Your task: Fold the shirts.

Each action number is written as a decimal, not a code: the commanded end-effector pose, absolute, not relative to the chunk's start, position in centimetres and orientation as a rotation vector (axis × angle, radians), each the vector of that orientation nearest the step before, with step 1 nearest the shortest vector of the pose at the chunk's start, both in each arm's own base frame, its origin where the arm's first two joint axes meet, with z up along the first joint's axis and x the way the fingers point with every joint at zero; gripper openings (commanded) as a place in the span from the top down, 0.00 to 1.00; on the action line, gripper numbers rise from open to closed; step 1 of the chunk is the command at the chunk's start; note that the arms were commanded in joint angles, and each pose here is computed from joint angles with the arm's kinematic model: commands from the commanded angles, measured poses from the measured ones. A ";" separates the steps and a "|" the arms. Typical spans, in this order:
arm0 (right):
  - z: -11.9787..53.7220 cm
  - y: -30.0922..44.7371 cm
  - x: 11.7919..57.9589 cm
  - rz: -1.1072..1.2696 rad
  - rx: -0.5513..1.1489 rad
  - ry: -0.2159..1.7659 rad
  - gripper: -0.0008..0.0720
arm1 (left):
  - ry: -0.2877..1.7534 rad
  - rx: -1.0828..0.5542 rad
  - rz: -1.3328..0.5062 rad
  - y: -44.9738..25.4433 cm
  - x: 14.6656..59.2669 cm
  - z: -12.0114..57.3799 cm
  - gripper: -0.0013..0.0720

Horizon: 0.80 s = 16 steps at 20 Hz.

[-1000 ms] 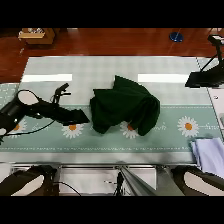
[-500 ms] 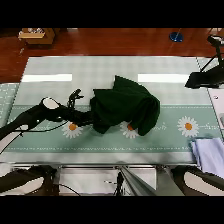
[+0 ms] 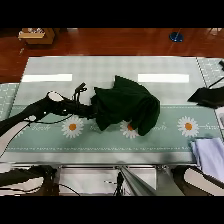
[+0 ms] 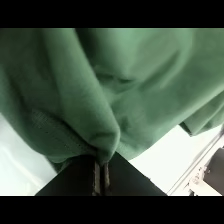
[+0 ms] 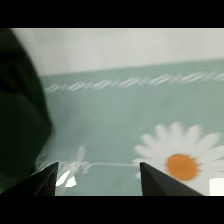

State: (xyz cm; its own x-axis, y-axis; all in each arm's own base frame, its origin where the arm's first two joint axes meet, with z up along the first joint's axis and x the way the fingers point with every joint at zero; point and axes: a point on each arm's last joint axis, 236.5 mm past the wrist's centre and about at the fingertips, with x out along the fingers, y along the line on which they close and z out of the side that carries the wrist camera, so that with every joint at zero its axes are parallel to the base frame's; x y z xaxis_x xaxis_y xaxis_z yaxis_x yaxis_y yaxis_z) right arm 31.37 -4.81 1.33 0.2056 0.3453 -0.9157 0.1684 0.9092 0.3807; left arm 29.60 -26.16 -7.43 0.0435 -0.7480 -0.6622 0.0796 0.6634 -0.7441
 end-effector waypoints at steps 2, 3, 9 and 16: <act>-3.7 1.2 28.2 0.321 0.736 1.347 0.17 | 1.401 -0.599 -0.742 -26.6 29.3 -6.9 0.94; -4.7 1.9 27.6 0.329 0.737 1.360 0.17 | 1.404 -0.589 -0.761 -26.7 29.0 -6.8 0.94; -5.4 7.8 26.8 0.505 0.685 1.363 0.17 | 1.416 -0.593 -0.771 -26.8 28.6 -6.7 0.94; -6.2 11.4 28.4 0.525 0.564 1.323 0.17 | 1.448 -0.598 -0.805 -27.0 27.6 -6.4 0.94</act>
State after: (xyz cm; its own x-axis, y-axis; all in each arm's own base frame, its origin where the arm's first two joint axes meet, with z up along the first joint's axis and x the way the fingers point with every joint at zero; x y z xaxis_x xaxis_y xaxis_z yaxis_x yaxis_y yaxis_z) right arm 27.54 10.32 -5.81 0.1426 0.6699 -0.7286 -0.0123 0.7373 0.6755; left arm 28.02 -26.90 -6.52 -0.0346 -0.7764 -0.6293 0.1174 0.6221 -0.7741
